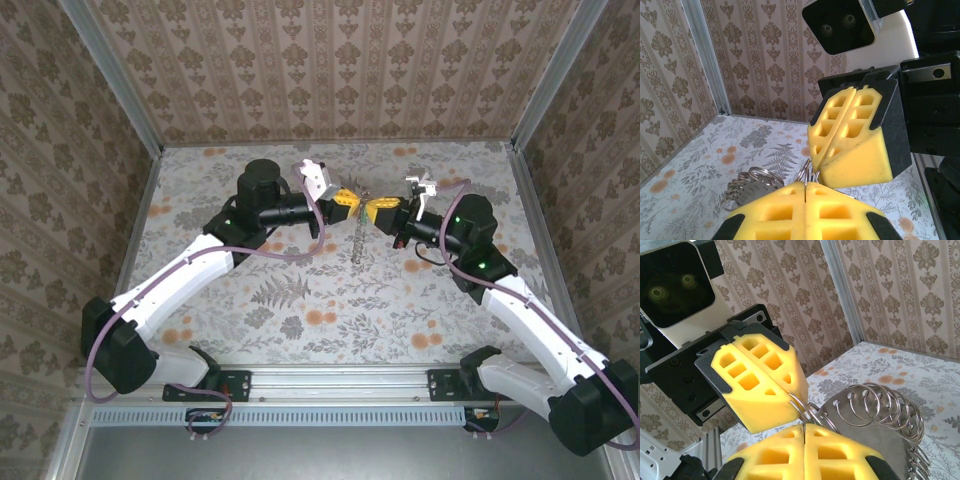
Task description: Put the keys on the keyring
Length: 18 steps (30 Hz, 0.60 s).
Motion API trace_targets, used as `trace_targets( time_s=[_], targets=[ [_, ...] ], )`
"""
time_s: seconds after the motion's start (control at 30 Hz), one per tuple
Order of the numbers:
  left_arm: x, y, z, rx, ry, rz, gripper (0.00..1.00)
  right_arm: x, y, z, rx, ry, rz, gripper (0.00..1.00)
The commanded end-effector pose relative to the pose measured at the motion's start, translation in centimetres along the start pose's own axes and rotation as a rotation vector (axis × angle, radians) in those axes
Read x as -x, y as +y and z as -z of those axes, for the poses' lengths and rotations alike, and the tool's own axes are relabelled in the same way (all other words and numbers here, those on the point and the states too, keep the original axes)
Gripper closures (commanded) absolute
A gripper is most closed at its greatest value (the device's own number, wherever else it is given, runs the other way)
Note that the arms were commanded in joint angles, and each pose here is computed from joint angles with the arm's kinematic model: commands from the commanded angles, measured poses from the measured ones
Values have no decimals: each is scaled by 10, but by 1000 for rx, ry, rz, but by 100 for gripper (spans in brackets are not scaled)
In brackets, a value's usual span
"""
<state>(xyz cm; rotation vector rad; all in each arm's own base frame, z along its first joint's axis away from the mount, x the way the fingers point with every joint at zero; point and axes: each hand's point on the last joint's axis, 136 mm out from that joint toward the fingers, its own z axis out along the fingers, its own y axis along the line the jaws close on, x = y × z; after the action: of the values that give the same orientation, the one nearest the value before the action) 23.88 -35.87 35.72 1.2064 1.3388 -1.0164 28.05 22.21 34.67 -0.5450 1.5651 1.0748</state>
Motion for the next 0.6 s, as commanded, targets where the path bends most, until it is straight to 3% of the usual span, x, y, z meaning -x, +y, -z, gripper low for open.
trace_targets(
  time_s=[0.0, 0.57],
  targets=[
    [29, -8, 7, -8, -61, -68, 100, 19, 11, 1, 43, -43, 46, 100],
    [26, -7, 5, -11, -55, -62, 100, 31, 16, 5, 42, -85, 63, 100]
  ],
)
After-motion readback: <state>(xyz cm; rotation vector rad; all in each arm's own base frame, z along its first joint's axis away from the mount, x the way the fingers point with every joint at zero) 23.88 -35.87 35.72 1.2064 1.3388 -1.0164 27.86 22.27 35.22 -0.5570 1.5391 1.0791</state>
